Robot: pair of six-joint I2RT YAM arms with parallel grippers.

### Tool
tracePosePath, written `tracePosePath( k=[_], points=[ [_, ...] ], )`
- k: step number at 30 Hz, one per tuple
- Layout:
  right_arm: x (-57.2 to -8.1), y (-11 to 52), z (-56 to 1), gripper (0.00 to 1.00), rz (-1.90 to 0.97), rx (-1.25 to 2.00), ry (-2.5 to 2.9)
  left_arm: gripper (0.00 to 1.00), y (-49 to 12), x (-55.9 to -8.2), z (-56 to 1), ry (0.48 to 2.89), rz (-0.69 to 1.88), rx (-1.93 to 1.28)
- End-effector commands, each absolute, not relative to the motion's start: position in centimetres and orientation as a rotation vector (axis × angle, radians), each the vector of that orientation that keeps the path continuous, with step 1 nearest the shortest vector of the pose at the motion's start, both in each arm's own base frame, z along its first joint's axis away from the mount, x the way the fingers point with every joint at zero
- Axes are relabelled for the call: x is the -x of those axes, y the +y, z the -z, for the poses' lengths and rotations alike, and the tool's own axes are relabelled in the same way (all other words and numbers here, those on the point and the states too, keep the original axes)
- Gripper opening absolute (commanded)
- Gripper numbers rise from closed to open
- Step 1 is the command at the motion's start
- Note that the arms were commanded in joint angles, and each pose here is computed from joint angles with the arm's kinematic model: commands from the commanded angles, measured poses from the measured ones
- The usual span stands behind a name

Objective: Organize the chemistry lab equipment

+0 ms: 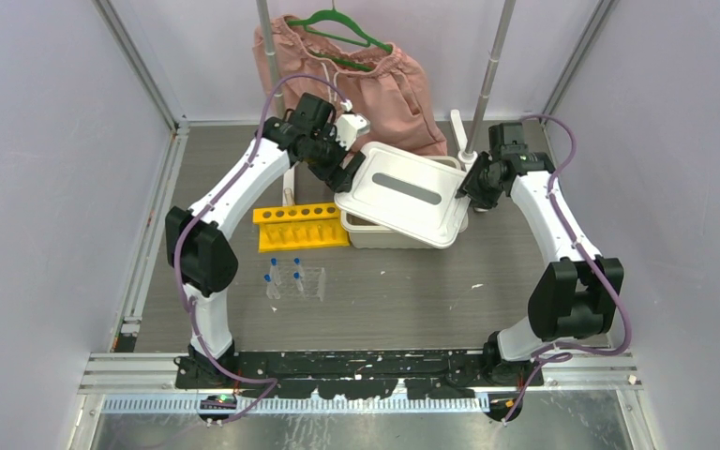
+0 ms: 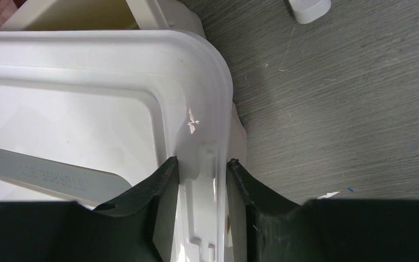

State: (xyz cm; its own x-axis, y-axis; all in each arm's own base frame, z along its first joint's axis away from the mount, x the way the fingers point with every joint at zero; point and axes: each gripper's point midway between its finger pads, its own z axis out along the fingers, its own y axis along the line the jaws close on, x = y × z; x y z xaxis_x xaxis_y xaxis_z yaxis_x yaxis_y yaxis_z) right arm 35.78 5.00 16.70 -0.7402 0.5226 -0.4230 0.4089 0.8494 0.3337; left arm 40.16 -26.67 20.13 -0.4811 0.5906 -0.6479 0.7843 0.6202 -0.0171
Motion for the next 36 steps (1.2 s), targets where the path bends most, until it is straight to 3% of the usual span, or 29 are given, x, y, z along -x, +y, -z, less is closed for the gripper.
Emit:
tracePosePath(
  k=[1, 10, 24, 36],
  points=[
    [-37.1, 4.5, -17.8, 0.32, -0.274, -0.628, 2.477, 0.79, -27.6, -41.0, -22.0, 2.184, 0.435, -1.037],
    [-37.2, 5.4, -18.3, 0.37, -0.318, -0.543, 2.534, 0.77, -28.1, -42.6, -20.7, 2.208, 0.414, -1.011],
    [-39.7, 5.1, -18.4, 0.50, -0.277, -0.494, 2.565, 0.75, -26.7, -40.1, -20.2, 2.235, 0.417, -1.012],
    [-41.8, 4.2, -16.9, 0.40, -0.192, -0.521, 2.576, 0.76, -25.8, -38.1, -19.2, 2.256, 0.437, -0.983]
  ],
)
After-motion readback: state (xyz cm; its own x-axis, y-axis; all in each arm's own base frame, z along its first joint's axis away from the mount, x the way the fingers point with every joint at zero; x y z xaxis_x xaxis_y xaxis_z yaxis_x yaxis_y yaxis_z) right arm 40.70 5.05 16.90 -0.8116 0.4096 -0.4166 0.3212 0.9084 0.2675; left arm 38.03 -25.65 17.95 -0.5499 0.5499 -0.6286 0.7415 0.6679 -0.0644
